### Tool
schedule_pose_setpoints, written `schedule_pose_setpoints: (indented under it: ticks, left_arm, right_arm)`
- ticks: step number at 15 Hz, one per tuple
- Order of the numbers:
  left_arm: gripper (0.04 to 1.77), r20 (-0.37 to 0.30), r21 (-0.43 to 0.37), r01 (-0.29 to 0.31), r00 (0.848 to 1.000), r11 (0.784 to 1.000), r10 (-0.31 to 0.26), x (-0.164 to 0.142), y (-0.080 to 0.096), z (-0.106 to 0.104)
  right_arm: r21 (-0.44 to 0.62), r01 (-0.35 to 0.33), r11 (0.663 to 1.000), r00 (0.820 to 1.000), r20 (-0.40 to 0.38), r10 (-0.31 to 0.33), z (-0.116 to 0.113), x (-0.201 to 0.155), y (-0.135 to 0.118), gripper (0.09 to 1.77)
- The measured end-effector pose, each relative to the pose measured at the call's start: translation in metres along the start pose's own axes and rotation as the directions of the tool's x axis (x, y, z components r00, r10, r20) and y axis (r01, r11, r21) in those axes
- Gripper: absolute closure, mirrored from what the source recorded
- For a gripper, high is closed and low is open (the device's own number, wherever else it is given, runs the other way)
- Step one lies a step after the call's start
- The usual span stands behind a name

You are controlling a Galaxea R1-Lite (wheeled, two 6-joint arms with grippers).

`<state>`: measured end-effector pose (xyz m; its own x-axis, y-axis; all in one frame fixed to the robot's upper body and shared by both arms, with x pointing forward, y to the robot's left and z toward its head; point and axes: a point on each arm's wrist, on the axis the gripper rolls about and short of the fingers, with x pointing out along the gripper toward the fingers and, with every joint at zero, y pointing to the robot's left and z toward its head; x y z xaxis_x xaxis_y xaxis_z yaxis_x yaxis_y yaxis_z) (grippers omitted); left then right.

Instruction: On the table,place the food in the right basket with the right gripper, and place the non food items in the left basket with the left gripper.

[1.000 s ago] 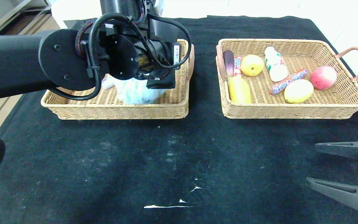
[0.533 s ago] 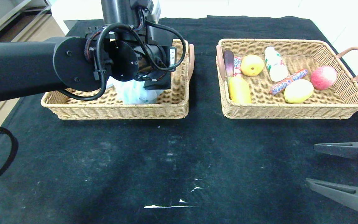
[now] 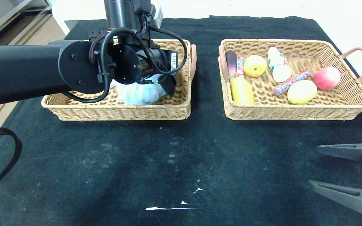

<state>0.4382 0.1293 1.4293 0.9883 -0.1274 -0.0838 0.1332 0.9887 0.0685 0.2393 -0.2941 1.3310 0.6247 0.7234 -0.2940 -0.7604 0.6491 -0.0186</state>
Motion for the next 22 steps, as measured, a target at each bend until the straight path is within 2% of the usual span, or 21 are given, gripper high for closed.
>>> schedule_pose_setpoints:
  ticks: [3, 8, 16, 22]
  left_arm:
    - [0.49, -0.006, 0.001, -0.004, 1.000, 1.000, 0.004, 0.000, 0.000, -0.001]
    - [0.31, -0.009, 0.001, -0.001, 1.000, 1.000, 0.001, -0.003, 0.000, -0.001]
    - [0.17, -0.026, 0.019, 0.044, 0.999, 0.999, -0.044, -0.031, -0.007, 0.008]
    - [0.13, -0.083, 0.046, 0.097, 0.992, 0.994, -0.093, -0.072, 0.005, -0.004]
  right_arm:
    - [0.000, -0.001, 1.000, 1.000, 0.000, 0.001, 0.000, 0.000, 0.000, 0.15]
    - [0.000, -0.001, 1.000, 1.000, 0.000, 0.001, 0.000, 0.000, 0.000, 0.15]
    - [-0.006, 0.001, 1.000, 1.000, 0.007, -0.001, 0.001, -0.002, 0.002, 0.15]
    - [-0.008, -0.001, 1.000, 1.000, 0.009, 0.001, 0.000, -0.003, 0.003, 0.15]
